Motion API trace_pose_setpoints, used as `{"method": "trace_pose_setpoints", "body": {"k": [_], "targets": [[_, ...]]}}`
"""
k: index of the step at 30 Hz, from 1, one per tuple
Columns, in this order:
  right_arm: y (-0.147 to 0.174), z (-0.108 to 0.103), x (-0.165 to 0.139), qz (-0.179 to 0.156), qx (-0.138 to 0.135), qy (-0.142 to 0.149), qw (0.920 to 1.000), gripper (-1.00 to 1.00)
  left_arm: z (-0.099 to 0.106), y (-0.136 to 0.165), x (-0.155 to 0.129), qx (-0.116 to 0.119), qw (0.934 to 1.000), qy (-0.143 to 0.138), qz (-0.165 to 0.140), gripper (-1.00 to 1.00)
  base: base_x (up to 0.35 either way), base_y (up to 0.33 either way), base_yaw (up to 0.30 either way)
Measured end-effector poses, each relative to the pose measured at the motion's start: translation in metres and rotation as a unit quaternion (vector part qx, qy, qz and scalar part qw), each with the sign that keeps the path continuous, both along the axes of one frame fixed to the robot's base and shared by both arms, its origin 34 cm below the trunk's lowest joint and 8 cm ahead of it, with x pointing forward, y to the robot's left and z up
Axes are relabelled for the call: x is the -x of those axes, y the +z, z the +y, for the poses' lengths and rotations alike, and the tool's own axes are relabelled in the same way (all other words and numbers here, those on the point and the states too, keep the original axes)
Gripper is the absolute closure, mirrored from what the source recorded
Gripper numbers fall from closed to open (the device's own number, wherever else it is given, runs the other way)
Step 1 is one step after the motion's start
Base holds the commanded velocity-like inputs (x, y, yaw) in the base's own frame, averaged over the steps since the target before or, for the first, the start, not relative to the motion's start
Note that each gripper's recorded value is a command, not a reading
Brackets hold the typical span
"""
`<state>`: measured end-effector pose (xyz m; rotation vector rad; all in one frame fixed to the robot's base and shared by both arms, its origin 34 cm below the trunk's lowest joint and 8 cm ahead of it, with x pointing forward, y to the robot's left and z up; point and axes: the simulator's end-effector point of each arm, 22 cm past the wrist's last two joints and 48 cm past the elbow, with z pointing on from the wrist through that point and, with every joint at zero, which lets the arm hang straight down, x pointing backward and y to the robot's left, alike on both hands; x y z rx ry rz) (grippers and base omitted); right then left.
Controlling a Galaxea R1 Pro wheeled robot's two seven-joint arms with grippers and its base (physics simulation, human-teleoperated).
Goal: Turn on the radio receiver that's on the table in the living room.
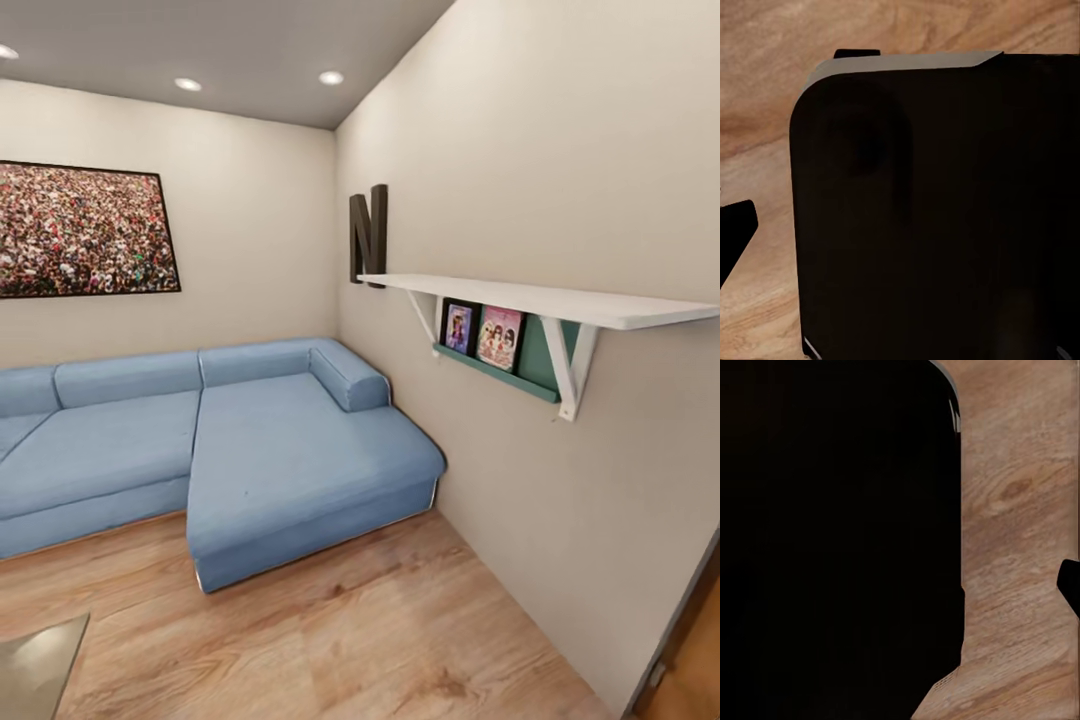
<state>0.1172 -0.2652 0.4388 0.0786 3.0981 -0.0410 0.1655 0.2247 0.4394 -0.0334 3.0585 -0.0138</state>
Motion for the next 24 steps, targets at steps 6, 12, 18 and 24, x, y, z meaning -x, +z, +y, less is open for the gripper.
{"method": "trace_pose_setpoints", "body": {"k": [6, 12, 18, 24], "targets": [[0.0001, -0.0001, 0.0011, 0.001, 0.0, 0.0, 1.0, -1.0, 0.0002, -0.0001, 0.0008, 0.0, 1.0, 0.001, 0.001, -1.0, 0.32, 0.0, 0.08], [0.0001, 0.0006, 0.0012, 0.002, 0.0, 0.0, 1.0, -1.0, 0.0001, 0.0, 0.0004, 0.0, 1.0, 0.0, 0.001, -1.0, 0.221, 0.0, 0.011], [0.0001, 0.0012, 0.0012, 0.002, -0.001, 0.0, 1.0, -1.0, 0.0001, 0.0001, -0.0011, 0.0, 1.0, 0.0, -0.001, -1.0, 0.033, 0.0, 0.001], [0.0001, 0.0012, 0.0012, 0.002, -0.001, 0.001, 1.0, -1.0, 0.0006, 0.0, 0.0002, 0.0, 1.0, 0.0, 0.0, -1.0, 0.206, 0.0, 0.0]]}}
